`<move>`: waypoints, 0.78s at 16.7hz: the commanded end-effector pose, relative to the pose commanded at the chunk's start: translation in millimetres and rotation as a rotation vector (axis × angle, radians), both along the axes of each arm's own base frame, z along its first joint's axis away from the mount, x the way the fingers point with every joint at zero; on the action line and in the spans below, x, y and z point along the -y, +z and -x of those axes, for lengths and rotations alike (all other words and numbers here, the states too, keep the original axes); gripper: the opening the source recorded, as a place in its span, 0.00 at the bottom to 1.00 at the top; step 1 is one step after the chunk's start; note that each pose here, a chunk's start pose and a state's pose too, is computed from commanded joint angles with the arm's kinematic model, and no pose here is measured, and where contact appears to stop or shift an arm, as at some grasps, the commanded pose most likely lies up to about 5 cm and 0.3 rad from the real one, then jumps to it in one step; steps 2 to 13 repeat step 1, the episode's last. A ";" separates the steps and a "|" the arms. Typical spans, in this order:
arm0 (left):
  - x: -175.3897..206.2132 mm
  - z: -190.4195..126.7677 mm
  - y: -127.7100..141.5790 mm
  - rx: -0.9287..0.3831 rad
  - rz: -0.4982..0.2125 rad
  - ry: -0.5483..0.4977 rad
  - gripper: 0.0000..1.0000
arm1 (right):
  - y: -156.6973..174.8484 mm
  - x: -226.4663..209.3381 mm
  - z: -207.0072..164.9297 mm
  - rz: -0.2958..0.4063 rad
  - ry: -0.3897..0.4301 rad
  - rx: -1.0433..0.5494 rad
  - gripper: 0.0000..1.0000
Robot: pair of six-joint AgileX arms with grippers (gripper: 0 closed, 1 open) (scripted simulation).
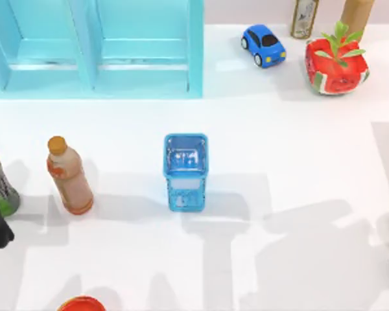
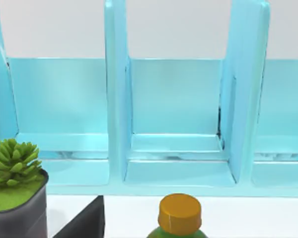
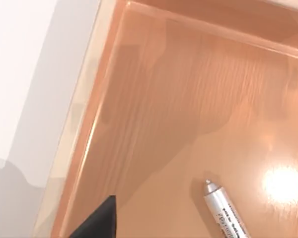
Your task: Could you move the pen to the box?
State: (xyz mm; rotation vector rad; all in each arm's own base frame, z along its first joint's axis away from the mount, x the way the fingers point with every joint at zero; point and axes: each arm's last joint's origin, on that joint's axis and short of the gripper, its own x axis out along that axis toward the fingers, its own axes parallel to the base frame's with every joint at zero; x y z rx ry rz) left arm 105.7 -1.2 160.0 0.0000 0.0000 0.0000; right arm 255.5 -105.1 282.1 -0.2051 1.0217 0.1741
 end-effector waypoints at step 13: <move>0.0 0.0 0.0 0.000 0.000 0.000 1.00 | 0.0 0.0 0.0 0.000 0.000 0.000 1.00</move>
